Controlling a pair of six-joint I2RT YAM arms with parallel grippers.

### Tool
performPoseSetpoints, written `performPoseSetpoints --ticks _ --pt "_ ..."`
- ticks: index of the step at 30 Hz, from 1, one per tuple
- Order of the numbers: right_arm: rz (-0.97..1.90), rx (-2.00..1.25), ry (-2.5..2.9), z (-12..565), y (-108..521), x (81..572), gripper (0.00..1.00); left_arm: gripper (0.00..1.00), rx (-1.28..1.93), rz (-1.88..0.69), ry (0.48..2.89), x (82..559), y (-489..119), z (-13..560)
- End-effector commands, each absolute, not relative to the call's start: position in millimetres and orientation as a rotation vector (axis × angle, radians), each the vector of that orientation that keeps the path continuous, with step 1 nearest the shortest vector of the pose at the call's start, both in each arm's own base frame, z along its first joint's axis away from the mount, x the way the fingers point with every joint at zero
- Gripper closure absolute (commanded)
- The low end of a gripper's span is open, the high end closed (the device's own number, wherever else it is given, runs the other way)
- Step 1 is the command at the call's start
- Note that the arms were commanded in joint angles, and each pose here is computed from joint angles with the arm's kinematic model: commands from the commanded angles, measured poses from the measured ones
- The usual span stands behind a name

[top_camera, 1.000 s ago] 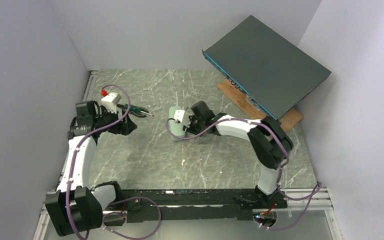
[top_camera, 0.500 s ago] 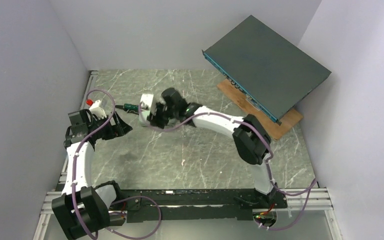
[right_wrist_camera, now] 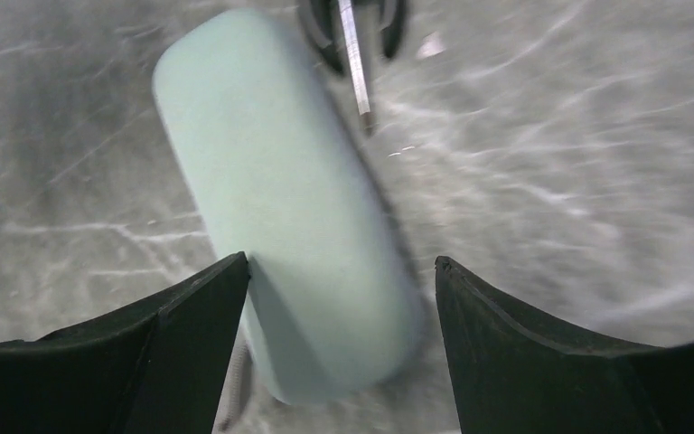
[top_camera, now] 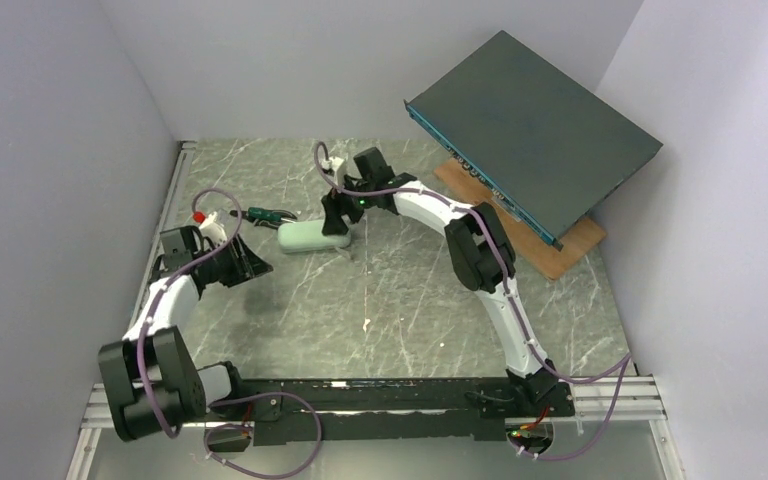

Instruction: Open the umbrella

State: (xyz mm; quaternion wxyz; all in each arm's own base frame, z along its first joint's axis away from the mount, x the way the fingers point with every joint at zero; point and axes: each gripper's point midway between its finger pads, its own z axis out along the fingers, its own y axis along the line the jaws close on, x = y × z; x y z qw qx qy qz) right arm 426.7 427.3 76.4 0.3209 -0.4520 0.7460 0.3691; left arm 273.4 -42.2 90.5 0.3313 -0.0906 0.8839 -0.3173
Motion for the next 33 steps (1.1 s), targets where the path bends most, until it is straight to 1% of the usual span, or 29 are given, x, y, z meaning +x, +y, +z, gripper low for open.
performPoseSetpoints --ticks 1,5,7,9,14,15,17,18,23,24,25,27,30,33 --pt "1.225 -1.211 1.930 92 450 390 0.23 0.59 -0.209 -0.862 2.256 303 -49 86" --pt "1.274 -1.207 2.011 74 435 369 0.30 0.60 -0.168 -0.851 2.309 321 -56 74" --pt "1.282 -1.204 2.049 71 422 355 0.32 0.60 -0.174 -0.888 2.329 331 -64 69" --pt "1.285 -1.193 2.078 71 409 339 0.33 0.60 -0.146 -0.933 2.342 339 -77 67" --pt "1.305 -1.140 2.180 62 378 299 0.37 0.60 0.050 -1.012 2.356 366 -129 67" --pt "1.310 -1.126 2.190 66 373 292 0.36 0.60 0.097 -1.031 2.354 371 -144 69" --pt "1.328 -1.087 2.230 67 365 281 0.28 0.60 0.178 -1.059 2.349 383 -170 72" --pt "1.331 -1.080 2.239 68 361 276 0.26 0.60 0.223 -1.074 2.335 393 -184 77" --pt "1.266 -1.094 2.270 62 343 266 0.17 0.59 0.322 -1.115 2.309 426 -220 79" --pt "1.244 -1.111 2.261 63 340 268 0.16 0.59 0.338 -1.102 2.316 430 -220 80" --pt "1.225 -1.120 2.261 67 338 270 0.12 0.57 0.349 -1.085 2.321 432 -217 83" --pt "1.182 -1.148 2.242 76 331 275 0.11 0.54 0.379 -1.049 2.269 431 -199 103" --pt "1.138 -1.193 2.196 94 318 279 0.12 0.47 0.313 -1.069 2.143 413 -158 132" --pt "1.074 -1.221 2.136 114 308 287 0.14 0.45 0.443 -0.944 2.044 376 -117 147"
